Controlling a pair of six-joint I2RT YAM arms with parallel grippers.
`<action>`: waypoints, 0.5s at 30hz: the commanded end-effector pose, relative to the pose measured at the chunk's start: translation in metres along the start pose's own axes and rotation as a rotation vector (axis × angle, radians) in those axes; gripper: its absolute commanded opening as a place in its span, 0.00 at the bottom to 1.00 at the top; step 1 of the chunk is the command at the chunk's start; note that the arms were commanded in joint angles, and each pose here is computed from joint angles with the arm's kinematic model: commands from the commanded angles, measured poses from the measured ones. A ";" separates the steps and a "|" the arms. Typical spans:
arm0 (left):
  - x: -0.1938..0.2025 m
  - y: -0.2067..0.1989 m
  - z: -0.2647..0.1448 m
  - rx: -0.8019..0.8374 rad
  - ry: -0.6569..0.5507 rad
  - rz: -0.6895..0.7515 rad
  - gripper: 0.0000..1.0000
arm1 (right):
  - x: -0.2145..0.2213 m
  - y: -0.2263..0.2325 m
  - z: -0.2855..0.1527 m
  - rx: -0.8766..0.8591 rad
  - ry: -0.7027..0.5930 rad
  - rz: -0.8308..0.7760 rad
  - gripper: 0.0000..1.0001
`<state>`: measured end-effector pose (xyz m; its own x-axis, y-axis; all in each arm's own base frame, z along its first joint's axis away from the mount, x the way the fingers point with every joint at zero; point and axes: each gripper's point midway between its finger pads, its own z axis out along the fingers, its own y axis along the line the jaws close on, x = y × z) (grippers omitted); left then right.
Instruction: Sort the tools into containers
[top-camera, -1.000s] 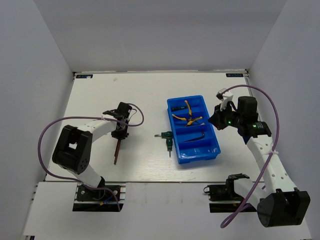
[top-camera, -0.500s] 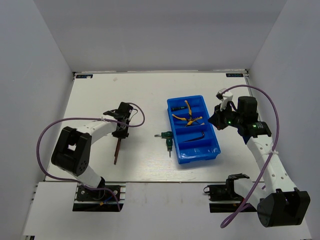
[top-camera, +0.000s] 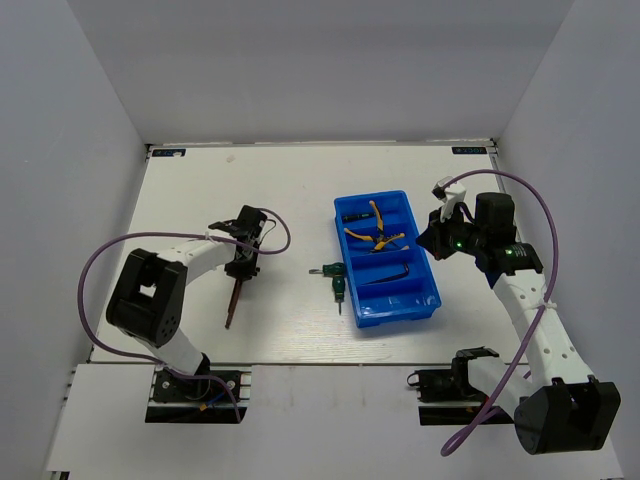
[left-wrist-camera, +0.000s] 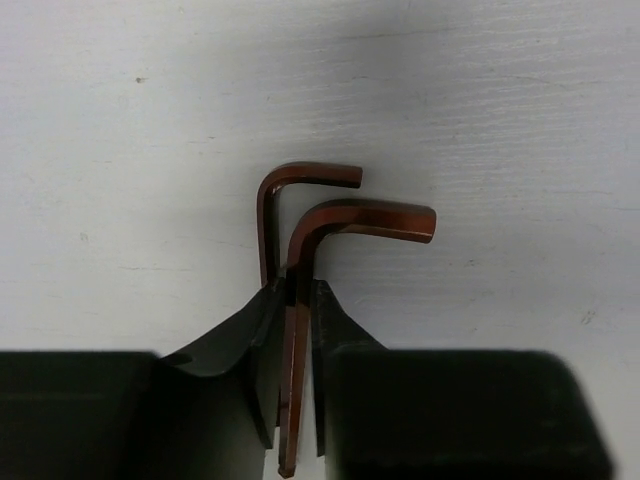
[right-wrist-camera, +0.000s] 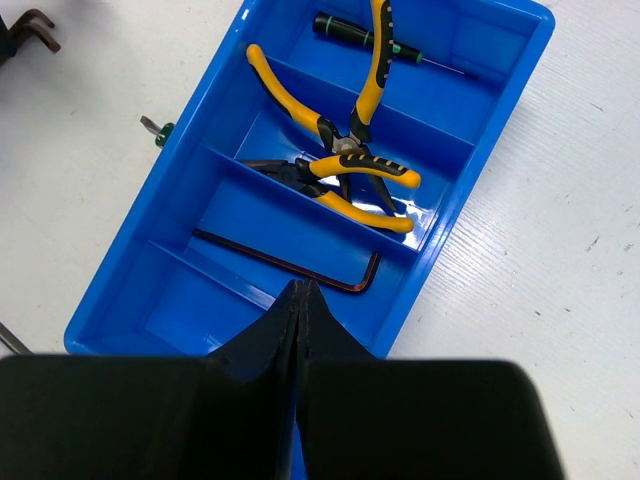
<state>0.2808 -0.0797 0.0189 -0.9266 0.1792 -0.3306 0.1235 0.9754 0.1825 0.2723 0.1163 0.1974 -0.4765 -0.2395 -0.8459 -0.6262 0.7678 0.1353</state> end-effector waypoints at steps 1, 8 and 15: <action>-0.003 -0.012 -0.003 0.058 -0.001 0.008 0.23 | -0.005 0.002 -0.005 0.000 -0.023 -0.016 0.00; 0.012 -0.028 0.008 0.145 0.066 0.047 0.35 | -0.003 0.002 -0.005 -0.002 -0.015 -0.012 0.00; 0.024 -0.032 0.020 0.153 0.142 0.078 0.38 | -0.003 0.003 -0.005 -0.002 -0.015 -0.013 0.00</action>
<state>0.2831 -0.0976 0.0130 -0.9306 0.2285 -0.2860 0.2055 0.9726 0.1087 0.2723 0.1162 0.1975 -0.4762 -0.2395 -0.8461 -0.6260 0.7680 0.1349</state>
